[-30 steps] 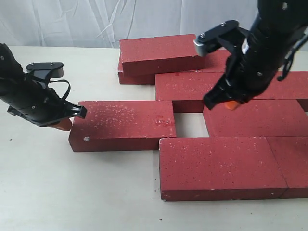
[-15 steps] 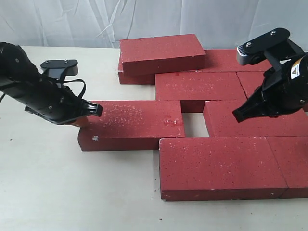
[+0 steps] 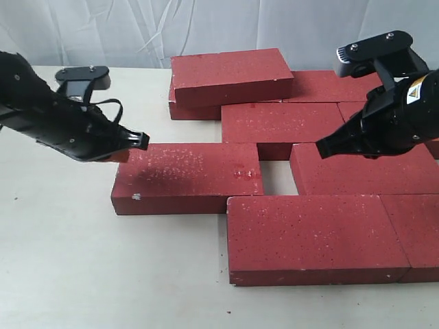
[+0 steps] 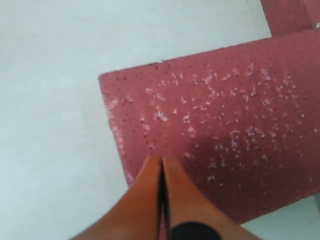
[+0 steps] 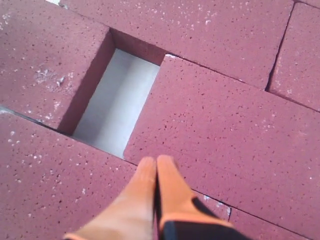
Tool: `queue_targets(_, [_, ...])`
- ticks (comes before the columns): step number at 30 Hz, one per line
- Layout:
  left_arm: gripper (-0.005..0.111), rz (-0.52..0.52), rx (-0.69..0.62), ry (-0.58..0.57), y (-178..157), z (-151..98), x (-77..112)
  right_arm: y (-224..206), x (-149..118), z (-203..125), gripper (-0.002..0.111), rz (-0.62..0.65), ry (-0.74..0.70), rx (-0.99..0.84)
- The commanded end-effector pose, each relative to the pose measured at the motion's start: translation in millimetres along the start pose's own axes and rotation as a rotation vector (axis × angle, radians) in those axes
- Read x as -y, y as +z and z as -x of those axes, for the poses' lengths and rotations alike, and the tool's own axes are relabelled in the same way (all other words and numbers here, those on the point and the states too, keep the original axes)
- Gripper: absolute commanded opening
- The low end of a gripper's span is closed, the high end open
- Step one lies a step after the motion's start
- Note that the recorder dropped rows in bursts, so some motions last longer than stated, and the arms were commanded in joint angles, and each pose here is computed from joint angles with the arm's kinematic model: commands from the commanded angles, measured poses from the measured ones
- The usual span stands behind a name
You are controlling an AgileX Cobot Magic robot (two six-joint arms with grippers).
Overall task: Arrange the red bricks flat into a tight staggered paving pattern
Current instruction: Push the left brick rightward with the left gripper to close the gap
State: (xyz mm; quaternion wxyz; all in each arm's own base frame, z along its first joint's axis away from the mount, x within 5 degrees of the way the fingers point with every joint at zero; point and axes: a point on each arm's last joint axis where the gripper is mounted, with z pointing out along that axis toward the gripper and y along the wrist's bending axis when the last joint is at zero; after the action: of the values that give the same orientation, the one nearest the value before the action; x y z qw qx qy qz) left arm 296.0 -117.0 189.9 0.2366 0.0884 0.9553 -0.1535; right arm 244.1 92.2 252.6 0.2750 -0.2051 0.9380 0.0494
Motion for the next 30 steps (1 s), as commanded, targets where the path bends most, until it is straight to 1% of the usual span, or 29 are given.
queue_targets(1, [0.000,0.118,0.047,0.119,-42,7,-27.4,-1,-3,2,-0.001,0.042,0.053,0.021])
queue_targets(2, [0.000,0.169,0.053,0.084,-46,9,-43.8,-1,-4,2,-0.001,0.058,0.045,0.020])
queue_targets(3, [0.000,0.201,0.035,-0.005,-45,7,-59.4,-1,-6,2,-0.001,0.072,0.036,0.022])
queue_targets(4, [0.000,0.215,-0.021,-0.032,-40,3,-70.0,-2,-7,3,-0.001,0.081,0.029,0.024])
queue_targets(5, [0.000,0.217,-0.080,-0.038,-32,-2,-74.4,-2,-7,3,-0.001,0.086,0.022,0.024])
queue_targets(6, [0.000,0.215,-0.107,-0.038,-24,-4,-74.9,-2,-7,3,-0.001,0.087,0.024,0.022])
queue_targets(7, [0.000,0.204,-0.113,-0.045,-16,-5,-73.0,-2,-7,2,-0.001,0.087,0.023,0.020])
queue_targets(11, [0.000,0.176,-0.197,-0.003,13,-14,-59.1,-2,-8,2,-0.001,0.094,0.032,0.021])
queue_targets(16, [0.000,0.148,-0.208,0.012,34,-19,-43.7,-2,-8,3,-0.001,0.093,0.032,0.024])
queue_targets(21, [0.000,0.120,-0.229,0.054,47,-18,-25.7,-2,-7,3,-0.001,0.092,0.033,0.028])
queue_targets(24, [0.000,0.101,-0.227,0.057,53,-17,-15.9,-2,-8,3,-0.001,0.093,0.035,0.028])
queue_targets(30, [0.000,0.071,-0.207,0.098,57,-11,4.2,-2,-8,3,-0.001,0.093,0.035,0.030])
